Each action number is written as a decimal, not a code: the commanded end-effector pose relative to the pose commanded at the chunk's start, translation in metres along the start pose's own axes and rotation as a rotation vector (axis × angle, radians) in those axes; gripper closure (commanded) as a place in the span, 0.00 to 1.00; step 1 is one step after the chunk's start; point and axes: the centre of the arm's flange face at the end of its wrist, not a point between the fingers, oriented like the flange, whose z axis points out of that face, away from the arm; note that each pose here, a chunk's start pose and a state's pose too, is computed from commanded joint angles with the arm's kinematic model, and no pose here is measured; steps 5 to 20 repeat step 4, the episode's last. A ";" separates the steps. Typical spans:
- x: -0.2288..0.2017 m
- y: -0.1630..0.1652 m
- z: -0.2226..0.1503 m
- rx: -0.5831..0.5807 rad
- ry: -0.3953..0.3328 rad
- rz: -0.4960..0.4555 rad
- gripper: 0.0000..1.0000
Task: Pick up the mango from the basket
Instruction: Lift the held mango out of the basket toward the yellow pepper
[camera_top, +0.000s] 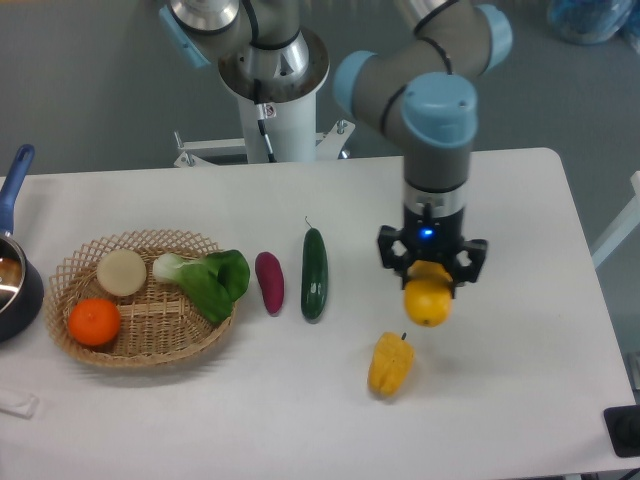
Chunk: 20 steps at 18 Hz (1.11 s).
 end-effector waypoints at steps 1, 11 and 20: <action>-0.007 0.005 -0.001 -0.005 0.002 -0.001 0.94; -0.008 0.012 0.002 -0.046 0.027 0.042 0.95; -0.008 0.012 0.002 -0.046 0.027 0.042 0.95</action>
